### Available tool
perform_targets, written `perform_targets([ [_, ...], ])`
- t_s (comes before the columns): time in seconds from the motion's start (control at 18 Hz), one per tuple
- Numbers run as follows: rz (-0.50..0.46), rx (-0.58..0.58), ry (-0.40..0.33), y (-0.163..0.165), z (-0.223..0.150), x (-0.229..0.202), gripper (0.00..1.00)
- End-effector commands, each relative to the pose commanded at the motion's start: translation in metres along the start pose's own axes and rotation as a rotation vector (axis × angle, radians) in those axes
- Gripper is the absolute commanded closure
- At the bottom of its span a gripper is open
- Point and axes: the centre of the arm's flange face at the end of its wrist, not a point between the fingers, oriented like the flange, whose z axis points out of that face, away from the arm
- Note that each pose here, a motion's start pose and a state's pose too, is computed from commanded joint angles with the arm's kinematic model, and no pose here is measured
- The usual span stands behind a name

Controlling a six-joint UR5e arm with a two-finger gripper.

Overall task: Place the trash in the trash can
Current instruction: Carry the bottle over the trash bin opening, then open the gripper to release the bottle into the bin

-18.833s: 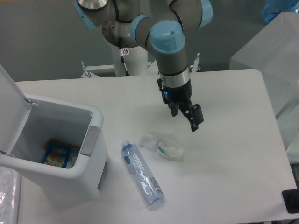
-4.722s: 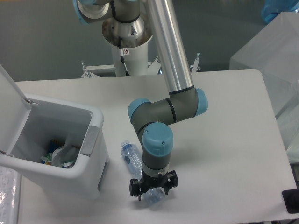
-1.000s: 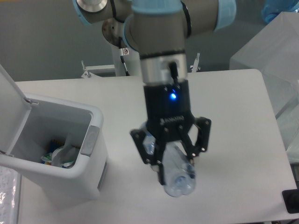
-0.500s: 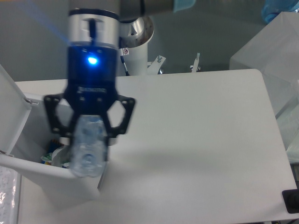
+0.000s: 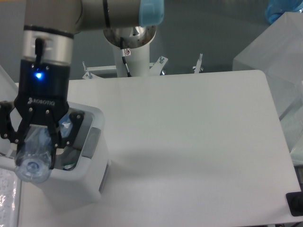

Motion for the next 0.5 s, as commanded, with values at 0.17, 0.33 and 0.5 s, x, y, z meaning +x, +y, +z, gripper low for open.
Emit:
perform_targets([
  [0.17,-0.003,-0.015,0.002,0.0061,0.0064,0.0004,0.38],
  [0.33,-0.003,-0.015,-0.001,0.0064,0.0052,-0.0005,0.28],
  [0.5,0.0,-0.015,-0.002,0.0097,-0.0024,0.0012,0.17],
])
